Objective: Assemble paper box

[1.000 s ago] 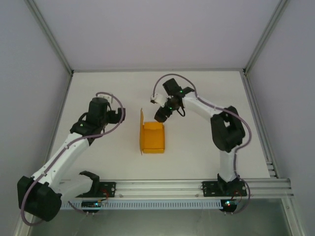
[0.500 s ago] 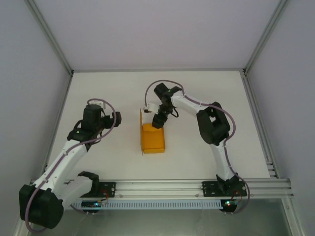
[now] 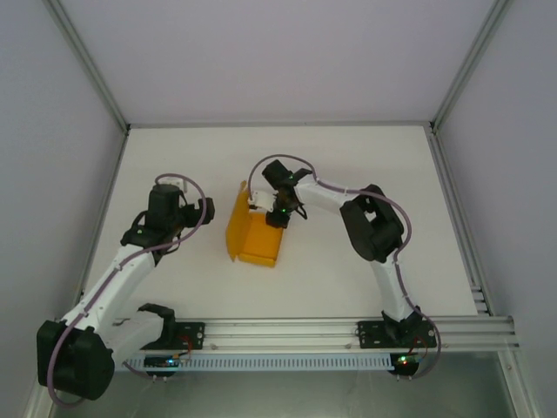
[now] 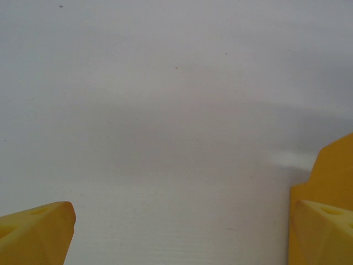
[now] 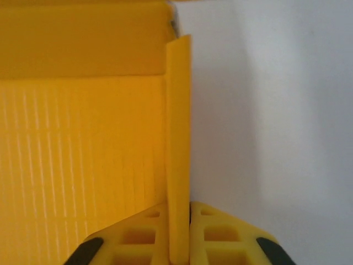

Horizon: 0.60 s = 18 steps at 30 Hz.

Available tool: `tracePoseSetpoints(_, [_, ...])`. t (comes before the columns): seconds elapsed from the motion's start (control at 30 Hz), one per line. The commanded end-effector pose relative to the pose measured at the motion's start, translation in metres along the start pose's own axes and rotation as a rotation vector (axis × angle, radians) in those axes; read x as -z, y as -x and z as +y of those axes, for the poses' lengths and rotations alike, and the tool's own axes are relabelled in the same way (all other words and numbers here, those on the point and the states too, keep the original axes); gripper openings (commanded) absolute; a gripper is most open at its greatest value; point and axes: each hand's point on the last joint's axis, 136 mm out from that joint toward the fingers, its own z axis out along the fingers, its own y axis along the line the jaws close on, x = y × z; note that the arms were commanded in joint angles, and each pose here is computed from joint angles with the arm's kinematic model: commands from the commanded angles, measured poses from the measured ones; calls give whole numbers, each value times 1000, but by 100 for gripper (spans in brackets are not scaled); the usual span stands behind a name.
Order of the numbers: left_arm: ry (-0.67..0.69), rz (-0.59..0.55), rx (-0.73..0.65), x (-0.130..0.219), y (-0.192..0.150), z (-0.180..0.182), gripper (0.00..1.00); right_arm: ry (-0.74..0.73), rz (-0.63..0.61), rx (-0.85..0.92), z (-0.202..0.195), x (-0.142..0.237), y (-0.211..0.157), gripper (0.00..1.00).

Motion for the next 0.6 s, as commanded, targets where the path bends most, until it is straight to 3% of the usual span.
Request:
tracePoseSetpoints(0.0, [-5,4,15,-3,-2,1,100,-199,48,-74,-21,-2,-12,1])
tracePoseSetpoints(0.13, [1,9,16,-4,-3,2,100,-320,123,-209,-21,0,-35,0])
tracePoseSetpoints(0.37, [14,20,21,-6,-5,5,99,-611,466,-412,-13,4,-106,0])
tracePoseSetpoints(0.57, [21,24,36,-5,-6,6,100,-714,660,-535,2,-1,-152,0])
